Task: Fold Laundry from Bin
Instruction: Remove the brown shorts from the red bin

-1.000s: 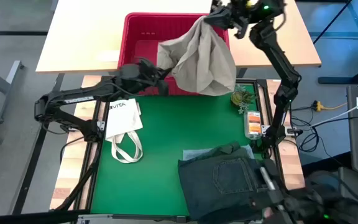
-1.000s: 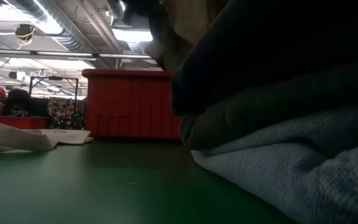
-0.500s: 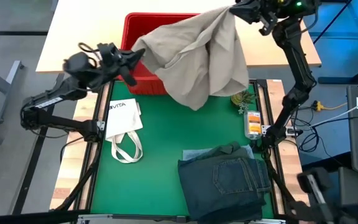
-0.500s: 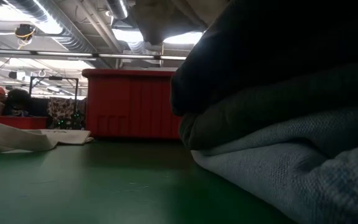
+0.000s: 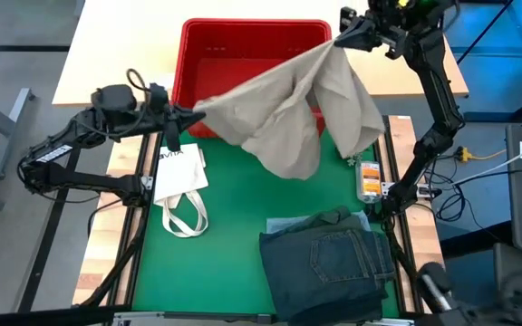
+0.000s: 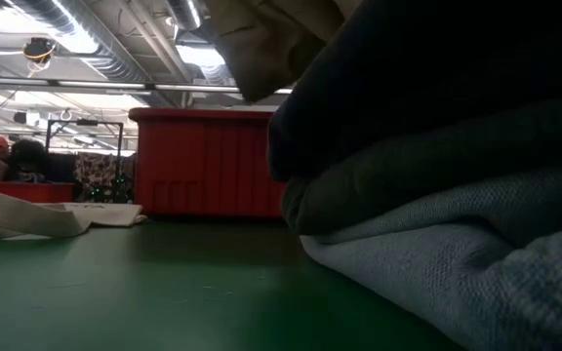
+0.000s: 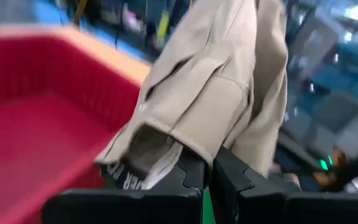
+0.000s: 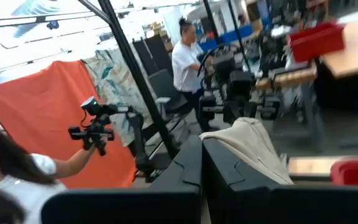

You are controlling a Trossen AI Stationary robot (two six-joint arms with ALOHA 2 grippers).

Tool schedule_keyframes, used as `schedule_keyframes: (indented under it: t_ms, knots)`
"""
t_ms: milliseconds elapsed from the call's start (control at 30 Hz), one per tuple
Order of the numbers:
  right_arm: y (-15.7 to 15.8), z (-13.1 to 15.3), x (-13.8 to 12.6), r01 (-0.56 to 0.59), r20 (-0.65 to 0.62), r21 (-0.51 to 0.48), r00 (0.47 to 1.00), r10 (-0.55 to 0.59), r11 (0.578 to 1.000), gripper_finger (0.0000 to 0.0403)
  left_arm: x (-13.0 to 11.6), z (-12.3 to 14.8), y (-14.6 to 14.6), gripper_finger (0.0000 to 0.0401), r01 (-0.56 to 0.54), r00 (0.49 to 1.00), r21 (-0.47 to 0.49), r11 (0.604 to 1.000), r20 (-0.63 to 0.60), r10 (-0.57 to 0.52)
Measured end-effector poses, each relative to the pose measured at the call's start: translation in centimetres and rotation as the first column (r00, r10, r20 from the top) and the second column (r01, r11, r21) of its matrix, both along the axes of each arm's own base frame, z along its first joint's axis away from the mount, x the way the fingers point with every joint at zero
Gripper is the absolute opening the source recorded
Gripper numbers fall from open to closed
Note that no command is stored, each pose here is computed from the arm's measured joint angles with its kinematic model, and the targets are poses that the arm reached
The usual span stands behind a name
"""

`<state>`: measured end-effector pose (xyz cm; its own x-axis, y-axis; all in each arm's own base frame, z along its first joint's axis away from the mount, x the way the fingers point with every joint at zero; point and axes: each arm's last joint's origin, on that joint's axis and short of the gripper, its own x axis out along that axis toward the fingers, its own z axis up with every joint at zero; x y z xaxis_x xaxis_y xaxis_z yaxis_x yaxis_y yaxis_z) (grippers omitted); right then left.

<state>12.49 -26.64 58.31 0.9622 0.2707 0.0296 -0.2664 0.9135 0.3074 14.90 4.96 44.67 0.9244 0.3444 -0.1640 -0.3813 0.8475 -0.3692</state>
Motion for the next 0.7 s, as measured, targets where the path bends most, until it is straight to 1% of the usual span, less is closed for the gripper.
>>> schedule_keyframes:
  t_ms: [100, 200, 267, 333, 433, 500, 567, 633, 700]
  knots:
    - [-0.4, -1.4, 0.2, -0.009, -0.029, 0.041, 1.0, 0.01, 0.999, 0.0001, -0.1, -0.7, -0.1, 0.0005, 0.019, 0.998, -0.053, 0.998, -0.06, -0.022]
    - [-0.3, -3.2, 0.9, 0.01, -0.059, 0.082, 0.998, -0.006, 0.997, 0.0001, -0.2, -1.1, -0.3, 0.0005, 0.058, 0.994, -0.101, 0.993, -0.086, -0.066]
    - [0.2, -4.6, 1.6, 0.048, -0.096, 0.084, 0.995, -0.04, 0.995, 0.0001, -0.2, -1.1, -0.4, 0.0005, 0.092, 0.992, -0.136, 0.986, -0.079, -0.103]
    - [1.1, -5.8, 1.8, 0.117, -0.166, 0.057, 0.98, -0.106, 0.991, 0.0001, -0.2, -1.1, -0.5, 0.0006, 0.129, 0.987, -0.156, 0.979, -0.072, -0.141]
    - [3.1, -7.3, 2.5, 0.196, -0.326, -0.045, 0.924, -0.199, 0.98, 0.0001, -0.4, -1.1, -0.7, 0.0006, 0.167, 0.982, -0.182, 0.969, -0.063, -0.181]
    - [4.3, -8.1, 3.2, 0.207, -0.433, -0.106, 0.871, -0.232, 0.973, 0.0001, -0.6, -1.2, -0.8, 0.0006, 0.175, 0.979, -0.189, 0.966, -0.069, -0.191]
    - [5.5, -8.6, 4.6, 0.179, -0.508, -0.137, 0.832, -0.224, 0.974, 0.0001, -0.7, -1.4, -0.9, 0.0006, 0.173, 0.978, -0.197, 0.965, -0.085, -0.192]
    - [6.7, -9.0, 6.0, 0.142, -0.556, -0.156, 0.806, -0.205, 0.978, 0.0001, -0.8, -1.5, -0.9, 0.0006, 0.171, 0.976, -0.207, 0.963, -0.097, -0.194]
    - [7.9, -9.6, 7.4, 0.104, -0.607, -0.174, 0.772, -0.19, 0.979, 0.0001, -0.9, -1.9, -1.0, 0.0006, 0.161, 0.973, -0.247, 0.956, -0.125, -0.196]
